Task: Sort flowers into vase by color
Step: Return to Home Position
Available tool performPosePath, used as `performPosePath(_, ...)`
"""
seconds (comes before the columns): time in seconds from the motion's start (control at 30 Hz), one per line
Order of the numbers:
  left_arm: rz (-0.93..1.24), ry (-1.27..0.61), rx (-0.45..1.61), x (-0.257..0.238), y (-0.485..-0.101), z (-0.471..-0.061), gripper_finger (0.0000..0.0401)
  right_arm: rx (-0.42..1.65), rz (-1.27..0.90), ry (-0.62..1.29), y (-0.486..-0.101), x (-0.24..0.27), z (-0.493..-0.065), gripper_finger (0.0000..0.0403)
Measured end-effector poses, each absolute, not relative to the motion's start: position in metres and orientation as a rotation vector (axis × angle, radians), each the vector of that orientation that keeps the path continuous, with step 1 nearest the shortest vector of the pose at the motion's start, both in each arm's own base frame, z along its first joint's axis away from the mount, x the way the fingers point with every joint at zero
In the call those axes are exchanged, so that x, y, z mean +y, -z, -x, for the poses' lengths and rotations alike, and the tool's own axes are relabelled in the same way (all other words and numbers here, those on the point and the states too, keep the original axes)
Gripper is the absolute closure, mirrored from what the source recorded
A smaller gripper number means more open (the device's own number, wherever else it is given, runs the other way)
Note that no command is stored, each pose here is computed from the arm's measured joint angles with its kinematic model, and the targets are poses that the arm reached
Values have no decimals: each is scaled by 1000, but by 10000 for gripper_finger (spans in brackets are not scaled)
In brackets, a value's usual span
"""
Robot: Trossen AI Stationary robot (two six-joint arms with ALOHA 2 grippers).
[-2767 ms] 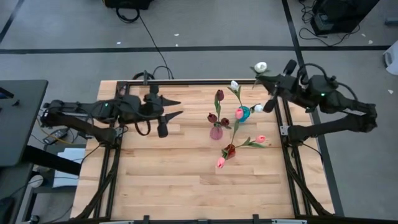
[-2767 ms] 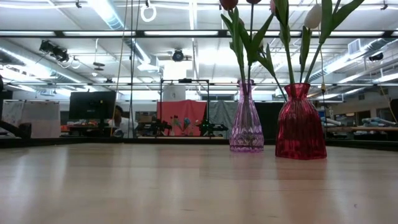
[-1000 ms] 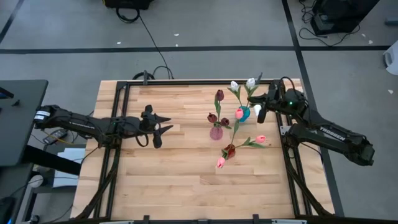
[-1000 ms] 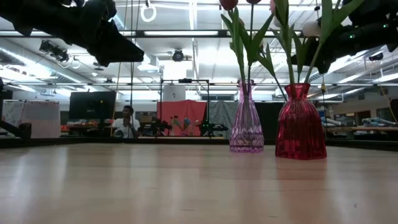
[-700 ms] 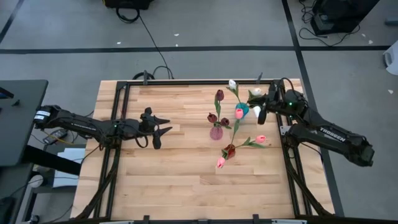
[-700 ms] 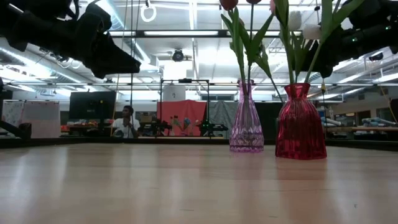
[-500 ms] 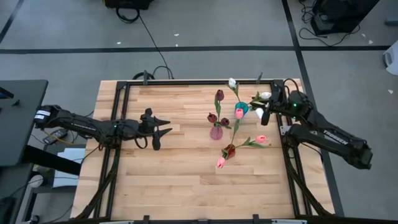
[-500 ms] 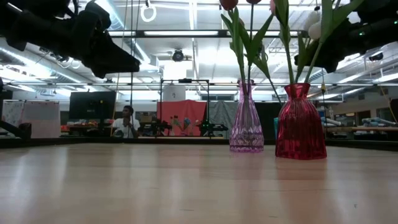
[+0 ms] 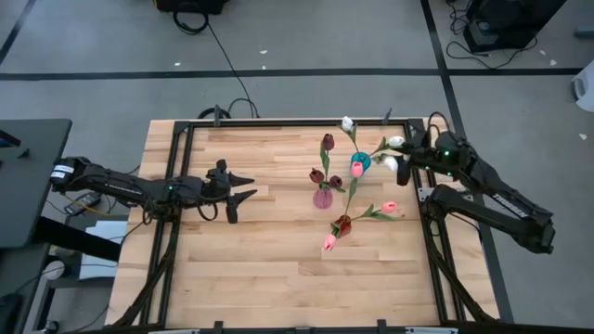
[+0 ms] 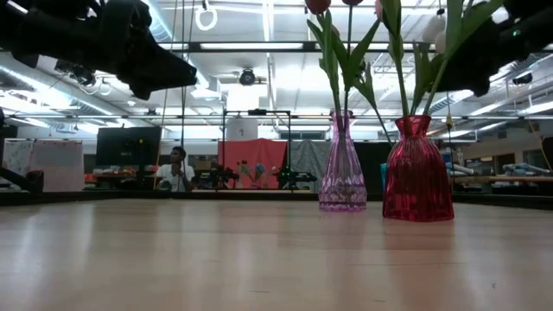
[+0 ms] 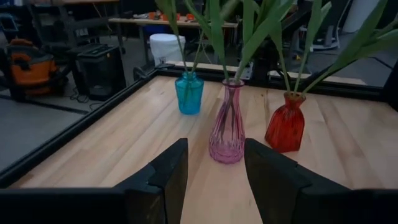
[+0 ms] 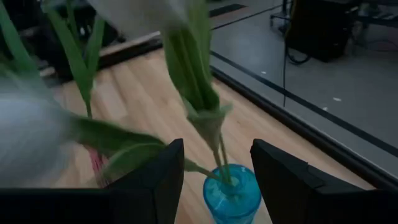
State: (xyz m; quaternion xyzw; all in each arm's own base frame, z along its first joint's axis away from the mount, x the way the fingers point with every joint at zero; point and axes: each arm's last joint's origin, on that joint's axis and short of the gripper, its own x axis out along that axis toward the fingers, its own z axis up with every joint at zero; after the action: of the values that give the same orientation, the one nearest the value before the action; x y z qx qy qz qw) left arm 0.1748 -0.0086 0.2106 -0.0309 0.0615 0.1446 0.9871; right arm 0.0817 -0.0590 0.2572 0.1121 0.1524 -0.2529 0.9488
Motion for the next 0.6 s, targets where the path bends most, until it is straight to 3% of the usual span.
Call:
performPosePath(0.37,50,-280,115,-9,-212,-174,238,306,-271,413,-294,-36,-58,205)
performPosePath(0.6,56,-276,84,-9,-220,-164,238,110,-261,409,-301,-10,-25,206)
